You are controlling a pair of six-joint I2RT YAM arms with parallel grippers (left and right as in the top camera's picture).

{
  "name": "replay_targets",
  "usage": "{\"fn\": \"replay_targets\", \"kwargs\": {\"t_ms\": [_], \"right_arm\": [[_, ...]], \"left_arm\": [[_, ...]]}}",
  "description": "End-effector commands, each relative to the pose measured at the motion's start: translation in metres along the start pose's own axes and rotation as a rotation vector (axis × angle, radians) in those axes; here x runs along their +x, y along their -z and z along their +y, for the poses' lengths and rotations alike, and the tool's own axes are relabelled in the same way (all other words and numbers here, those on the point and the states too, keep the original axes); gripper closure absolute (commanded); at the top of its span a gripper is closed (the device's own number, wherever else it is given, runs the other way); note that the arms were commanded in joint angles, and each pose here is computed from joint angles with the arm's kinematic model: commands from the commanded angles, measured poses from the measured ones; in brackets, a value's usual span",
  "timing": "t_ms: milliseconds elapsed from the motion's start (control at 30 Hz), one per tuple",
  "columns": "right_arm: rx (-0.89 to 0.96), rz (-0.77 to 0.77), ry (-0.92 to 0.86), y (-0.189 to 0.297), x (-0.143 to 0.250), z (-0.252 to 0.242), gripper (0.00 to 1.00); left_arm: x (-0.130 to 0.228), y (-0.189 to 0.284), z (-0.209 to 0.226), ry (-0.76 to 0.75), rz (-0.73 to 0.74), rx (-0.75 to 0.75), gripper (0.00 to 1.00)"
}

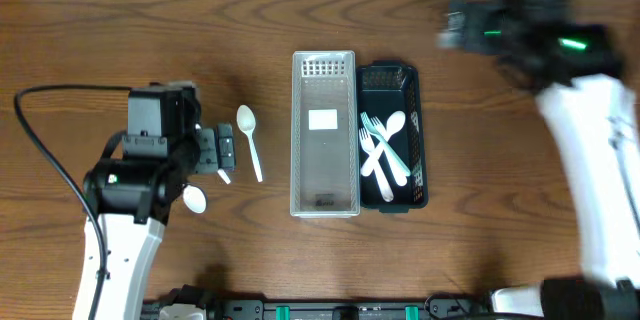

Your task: Pack container

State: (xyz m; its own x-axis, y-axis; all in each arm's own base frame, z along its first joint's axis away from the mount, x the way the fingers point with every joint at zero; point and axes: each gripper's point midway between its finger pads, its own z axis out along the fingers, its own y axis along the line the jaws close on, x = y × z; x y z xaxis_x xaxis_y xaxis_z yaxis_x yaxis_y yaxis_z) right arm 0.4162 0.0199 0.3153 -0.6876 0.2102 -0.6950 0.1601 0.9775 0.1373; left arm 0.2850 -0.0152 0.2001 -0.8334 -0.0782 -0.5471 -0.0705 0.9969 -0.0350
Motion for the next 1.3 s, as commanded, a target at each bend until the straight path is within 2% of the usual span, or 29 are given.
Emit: {"fn": "replay_targets", "kwargs": {"t_ms": [0, 200, 467, 700, 933, 1267], "right_arm": [[0.102, 0.062, -0.034, -0.001, 0.01, -0.05, 0.04], [0.205, 0.226, -0.126, -0.017, 0.045, -0.11, 0.03], [0.2, 0.356, -0.137, -0.054, 0.08, -0.115, 0.03], [0.18, 0.409, -0.144, -0.068, 0.092, -0.112, 0.04], [0.175, 0.411, -0.134, -0.069, 0.093, -0.108, 0.04], [0.175, 0.412, -0.134, -0.068, 0.093, -0.108, 0.04]], "left_arm": [[-0.01, -0.016, -0.005, 0.082, 0.038, 0.001, 0.02], [-0.001, -0.086, -0.011, 0.154, 0.192, -0.018, 0.02], [0.039, -0.161, -0.027, 0.16, 0.415, 0.031, 0.02], [0.048, -0.189, -0.037, 0.137, 0.437, 0.03, 0.02], [0.055, -0.211, -0.039, 0.178, 0.45, 0.016, 0.02], [0.075, -0.223, -0.036, 0.176, 0.516, -0.004, 0.02]]}}
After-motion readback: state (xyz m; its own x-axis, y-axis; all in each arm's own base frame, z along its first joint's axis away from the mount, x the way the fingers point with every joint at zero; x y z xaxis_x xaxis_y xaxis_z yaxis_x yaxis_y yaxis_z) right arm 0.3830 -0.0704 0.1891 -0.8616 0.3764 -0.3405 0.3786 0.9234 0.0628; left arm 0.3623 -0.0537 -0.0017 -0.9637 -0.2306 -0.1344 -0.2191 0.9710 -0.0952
